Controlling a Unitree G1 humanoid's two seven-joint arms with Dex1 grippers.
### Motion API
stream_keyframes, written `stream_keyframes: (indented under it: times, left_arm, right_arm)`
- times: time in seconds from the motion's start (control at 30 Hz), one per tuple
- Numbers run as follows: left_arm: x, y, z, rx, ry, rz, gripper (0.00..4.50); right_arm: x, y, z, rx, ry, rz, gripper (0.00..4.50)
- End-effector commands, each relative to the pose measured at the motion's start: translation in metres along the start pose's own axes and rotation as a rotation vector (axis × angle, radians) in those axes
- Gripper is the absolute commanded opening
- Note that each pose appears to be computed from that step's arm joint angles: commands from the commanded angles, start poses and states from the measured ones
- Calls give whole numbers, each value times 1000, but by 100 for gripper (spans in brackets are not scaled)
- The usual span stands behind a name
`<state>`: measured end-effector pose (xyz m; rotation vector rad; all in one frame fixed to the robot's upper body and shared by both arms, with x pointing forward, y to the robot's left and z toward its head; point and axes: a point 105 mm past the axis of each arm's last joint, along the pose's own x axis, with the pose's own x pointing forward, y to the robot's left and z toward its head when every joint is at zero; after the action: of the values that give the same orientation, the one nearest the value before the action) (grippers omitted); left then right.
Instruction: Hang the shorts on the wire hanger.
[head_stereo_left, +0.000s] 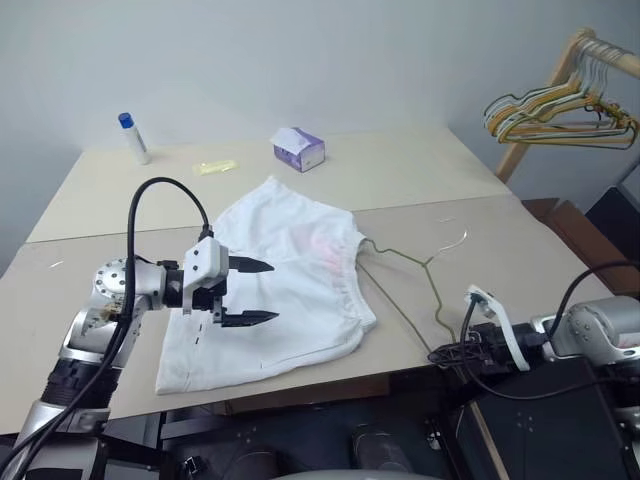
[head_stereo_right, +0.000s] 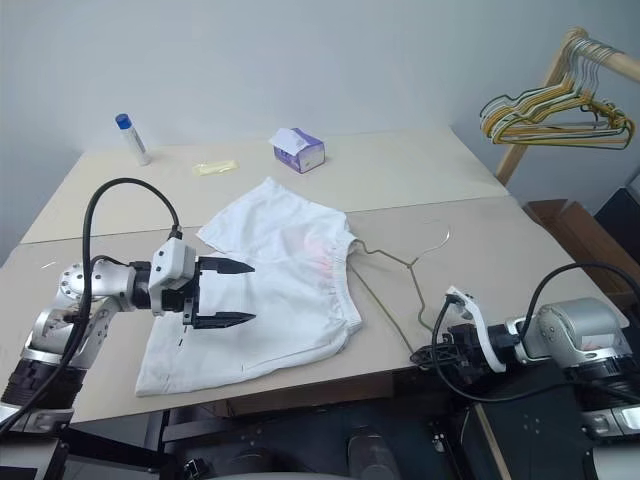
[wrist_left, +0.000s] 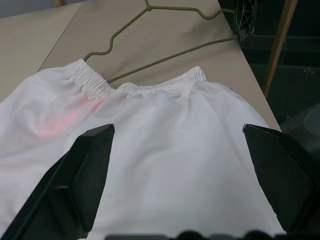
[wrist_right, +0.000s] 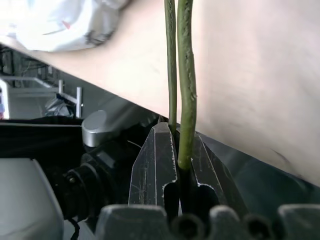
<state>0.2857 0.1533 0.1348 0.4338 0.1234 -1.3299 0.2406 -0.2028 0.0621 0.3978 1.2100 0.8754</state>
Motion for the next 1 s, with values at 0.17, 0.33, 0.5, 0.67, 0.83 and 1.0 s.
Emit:
stream_keyframes:
  times: [0.17, 0.33, 0.5, 0.67, 0.83, 1.0]
  left_arm:
    - [3, 0, 3, 40, -6, 13, 444]
    - [4, -4, 2, 38, -4, 21, 444]
    - [3, -8, -1, 36, 8, 36, 444]
    - [5, -10, -2, 32, 10, 43, 444]
    - [8, -10, -2, 36, 14, 45, 444]
    - [8, -11, -3, 37, 15, 46, 444]
  right_arm:
    - [-9, -7, 22, -45, 37, 33, 0]
    - [-10, -20, 32, -64, 86, -6, 0]
    - [-12, -15, 33, -94, 137, 69, 0]
    - [-9, -17, 48, -66, 110, 66, 0]
    - [-3, -24, 67, -12, 38, 51, 0]
    - [2, -17, 67, -30, 65, 111, 0]
